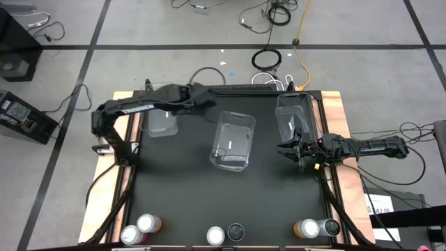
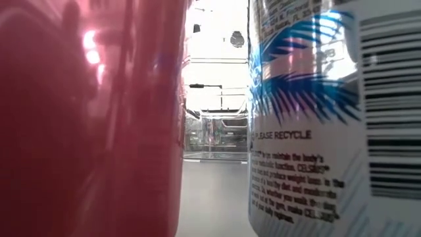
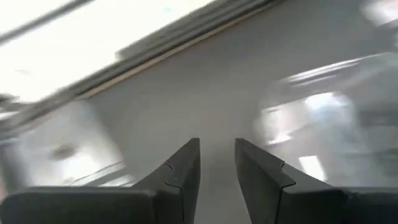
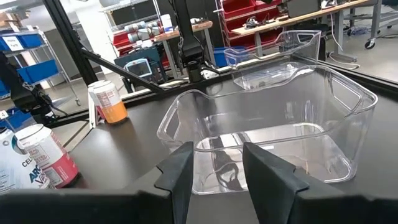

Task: Sort soda cans
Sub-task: Move the left transparent bin to the center of the table

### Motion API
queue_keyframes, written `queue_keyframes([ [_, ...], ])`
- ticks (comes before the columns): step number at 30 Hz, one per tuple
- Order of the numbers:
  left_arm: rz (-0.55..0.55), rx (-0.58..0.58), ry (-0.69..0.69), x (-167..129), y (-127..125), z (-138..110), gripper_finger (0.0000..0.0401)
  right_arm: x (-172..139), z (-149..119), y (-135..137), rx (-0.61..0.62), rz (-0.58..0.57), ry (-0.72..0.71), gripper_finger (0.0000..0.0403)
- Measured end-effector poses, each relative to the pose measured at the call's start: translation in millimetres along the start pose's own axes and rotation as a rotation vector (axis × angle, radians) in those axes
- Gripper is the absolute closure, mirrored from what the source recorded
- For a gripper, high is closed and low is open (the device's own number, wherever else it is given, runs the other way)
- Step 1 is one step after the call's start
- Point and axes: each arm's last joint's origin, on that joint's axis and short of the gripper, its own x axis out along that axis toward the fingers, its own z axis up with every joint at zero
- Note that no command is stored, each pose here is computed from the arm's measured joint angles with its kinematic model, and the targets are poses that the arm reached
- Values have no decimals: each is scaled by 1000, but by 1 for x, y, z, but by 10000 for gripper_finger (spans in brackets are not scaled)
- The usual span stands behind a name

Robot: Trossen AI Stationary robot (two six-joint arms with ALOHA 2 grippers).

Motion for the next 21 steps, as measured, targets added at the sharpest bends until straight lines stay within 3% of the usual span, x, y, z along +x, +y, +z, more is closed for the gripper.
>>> queue_keyframes([
  [6,34,88,83,24,39,-22,292,0,0,0,0,0,-1,273],
  [9,14,18,103,45,65,-34,292,0,0,0,0,0,-1,273],
  [14,-124,-159,115,76,106,-44,292,0,0,0,0,0,-2,273],
  [21,-97,-299,95,96,140,-35,292,0,0,0,0,1,-3,273],
])
